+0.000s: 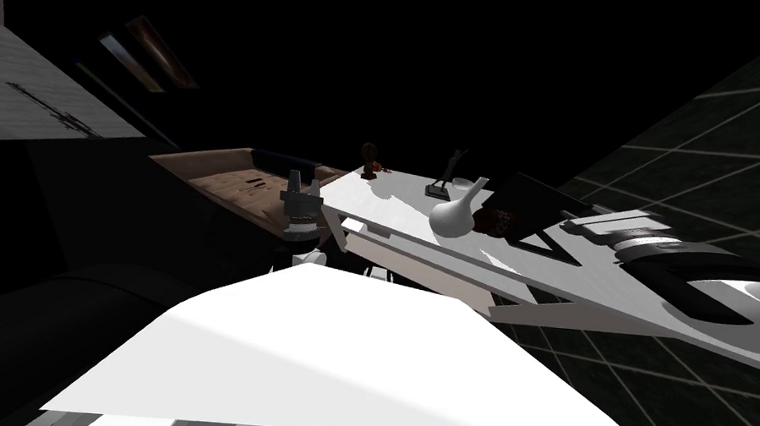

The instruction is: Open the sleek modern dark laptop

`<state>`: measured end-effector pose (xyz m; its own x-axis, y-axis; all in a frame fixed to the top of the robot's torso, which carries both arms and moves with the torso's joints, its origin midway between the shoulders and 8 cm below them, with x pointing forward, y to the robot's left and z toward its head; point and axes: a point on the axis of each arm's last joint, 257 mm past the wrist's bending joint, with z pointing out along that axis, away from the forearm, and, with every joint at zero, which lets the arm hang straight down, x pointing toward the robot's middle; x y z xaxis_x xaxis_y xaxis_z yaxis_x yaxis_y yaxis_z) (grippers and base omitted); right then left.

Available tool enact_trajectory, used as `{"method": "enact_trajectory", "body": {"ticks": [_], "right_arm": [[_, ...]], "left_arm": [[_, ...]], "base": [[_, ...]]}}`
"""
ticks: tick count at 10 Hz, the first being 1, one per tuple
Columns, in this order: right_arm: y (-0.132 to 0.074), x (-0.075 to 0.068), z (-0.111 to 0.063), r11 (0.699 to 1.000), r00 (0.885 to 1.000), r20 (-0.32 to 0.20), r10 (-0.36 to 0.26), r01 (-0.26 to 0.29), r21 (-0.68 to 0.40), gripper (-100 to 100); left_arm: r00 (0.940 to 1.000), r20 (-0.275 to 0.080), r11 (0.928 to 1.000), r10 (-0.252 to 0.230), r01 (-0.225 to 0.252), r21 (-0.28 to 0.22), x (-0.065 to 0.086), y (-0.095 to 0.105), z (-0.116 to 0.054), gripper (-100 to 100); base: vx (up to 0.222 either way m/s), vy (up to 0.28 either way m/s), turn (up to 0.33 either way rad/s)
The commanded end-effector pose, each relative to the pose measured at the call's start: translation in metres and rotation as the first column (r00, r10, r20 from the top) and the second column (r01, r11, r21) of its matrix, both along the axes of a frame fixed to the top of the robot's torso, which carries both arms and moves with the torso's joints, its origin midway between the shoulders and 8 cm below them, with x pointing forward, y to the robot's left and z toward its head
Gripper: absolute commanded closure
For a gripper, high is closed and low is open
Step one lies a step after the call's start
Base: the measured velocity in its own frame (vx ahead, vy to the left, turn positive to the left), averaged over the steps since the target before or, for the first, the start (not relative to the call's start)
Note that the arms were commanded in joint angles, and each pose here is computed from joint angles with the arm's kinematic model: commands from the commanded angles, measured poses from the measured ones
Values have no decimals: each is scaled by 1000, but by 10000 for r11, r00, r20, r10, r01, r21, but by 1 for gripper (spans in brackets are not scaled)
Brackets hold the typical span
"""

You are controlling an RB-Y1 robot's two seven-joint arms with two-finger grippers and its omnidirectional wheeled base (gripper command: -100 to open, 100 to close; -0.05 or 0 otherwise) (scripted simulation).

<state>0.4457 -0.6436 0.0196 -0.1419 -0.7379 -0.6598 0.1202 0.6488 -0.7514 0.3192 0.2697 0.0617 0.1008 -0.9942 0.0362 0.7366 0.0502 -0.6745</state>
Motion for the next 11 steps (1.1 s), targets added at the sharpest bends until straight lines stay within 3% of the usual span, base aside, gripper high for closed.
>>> {"method": "enact_trajectory", "body": {"ticks": [1, 4, 5, 6, 10, 11], "right_arm": [[-9, -3, -7, 9941, 9999, 103, -118, 106, 1076, 100], [-16, -4, -9, 9753, 9994, 312, -180, 107, 2207, 100], [-11, -3, -2, 9816, 9993, 361, -92, 22, 1910, 100], [-18, -5, -9, 9609, 9983, 528, -233, 78, 2769, 100], [-29, -10, -30, 9027, 9959, 720, -540, 179, 4299, 100], [-34, -13, -41, 8646, 9942, 810, -703, 202, 5020, 100]], "left_arm": [[10000, 0, 10000, 0, 0, 0, 0, 0, 0, 0], [10000, 0, 10000, 0, 0, 0, 0, 0, 0, 0], [10000, 0, 10000, 0, 0, 0, 0, 0, 0, 0], [10000, -1, 10000, 0, 0, 0, 0, 0, 0, 0], [10000, 0, 10000, 0, 0, 0, 0, 0, 0, 0], [10000, 0, 10000, 0, 0, 0, 0, 0, 0, 0]], "base": [[-19, -51, 16], [-26, -66, 16], [-11, -33, 11], [-32, -56, 47], [-31, -86, 47], [-41, -85, 54]]}}
